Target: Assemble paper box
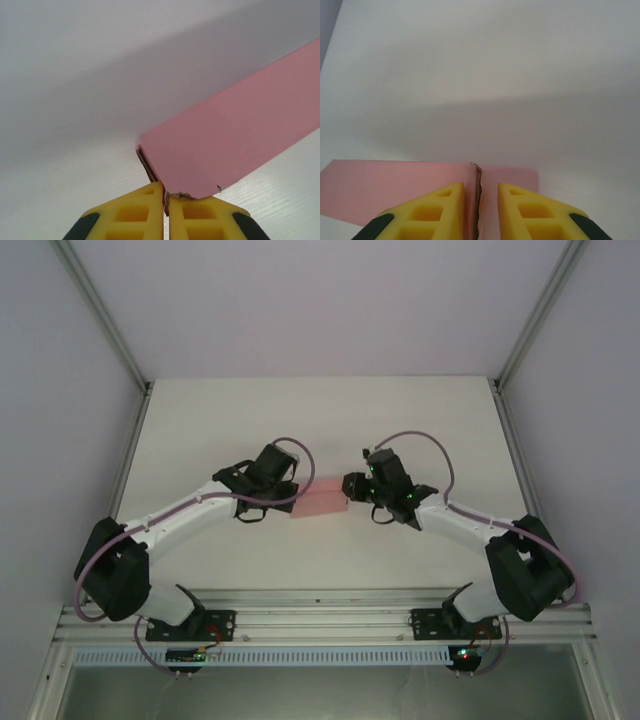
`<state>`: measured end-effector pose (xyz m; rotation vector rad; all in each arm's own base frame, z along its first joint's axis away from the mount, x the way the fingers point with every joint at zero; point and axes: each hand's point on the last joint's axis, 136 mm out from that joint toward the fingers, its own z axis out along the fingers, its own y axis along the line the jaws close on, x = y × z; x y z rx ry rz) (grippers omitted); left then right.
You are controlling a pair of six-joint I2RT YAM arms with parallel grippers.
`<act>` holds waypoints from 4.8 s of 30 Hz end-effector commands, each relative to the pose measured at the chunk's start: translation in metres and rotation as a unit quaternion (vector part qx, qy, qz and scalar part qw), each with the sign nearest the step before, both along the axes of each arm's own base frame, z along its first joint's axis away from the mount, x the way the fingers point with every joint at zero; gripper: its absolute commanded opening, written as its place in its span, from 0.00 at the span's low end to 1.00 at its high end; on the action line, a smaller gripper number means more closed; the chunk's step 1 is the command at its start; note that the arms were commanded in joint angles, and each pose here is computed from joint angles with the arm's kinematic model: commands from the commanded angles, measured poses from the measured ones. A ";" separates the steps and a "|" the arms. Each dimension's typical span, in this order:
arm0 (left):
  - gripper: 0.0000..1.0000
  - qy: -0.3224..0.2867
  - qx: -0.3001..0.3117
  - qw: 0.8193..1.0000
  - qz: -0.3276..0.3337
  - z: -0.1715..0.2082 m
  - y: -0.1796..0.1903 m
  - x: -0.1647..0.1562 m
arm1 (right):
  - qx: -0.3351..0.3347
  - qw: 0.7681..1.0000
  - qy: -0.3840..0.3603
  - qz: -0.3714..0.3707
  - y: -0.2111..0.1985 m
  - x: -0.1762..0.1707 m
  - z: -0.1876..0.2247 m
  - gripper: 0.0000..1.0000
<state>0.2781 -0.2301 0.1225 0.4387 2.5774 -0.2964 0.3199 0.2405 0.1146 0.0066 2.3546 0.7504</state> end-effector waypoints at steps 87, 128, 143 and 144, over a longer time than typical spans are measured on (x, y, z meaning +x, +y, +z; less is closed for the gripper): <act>1.00 -0.083 -0.161 0.976 0.120 0.067 0.070 0.037 | -0.051 0.971 -0.085 0.219 0.019 0.016 0.065 0.96; 1.00 -0.088 -0.100 0.952 0.274 0.037 0.157 -0.002 | -0.462 0.630 -0.206 0.589 0.065 0.021 -0.007 0.33; 1.00 -0.086 -0.100 0.954 0.271 0.036 0.156 -0.002 | -0.577 0.682 -0.260 0.368 -0.002 0.102 0.005 0.34; 1.00 -0.084 -0.100 0.954 0.271 0.035 0.156 -0.002 | -0.573 0.683 -0.260 0.372 -0.001 0.102 0.002 0.35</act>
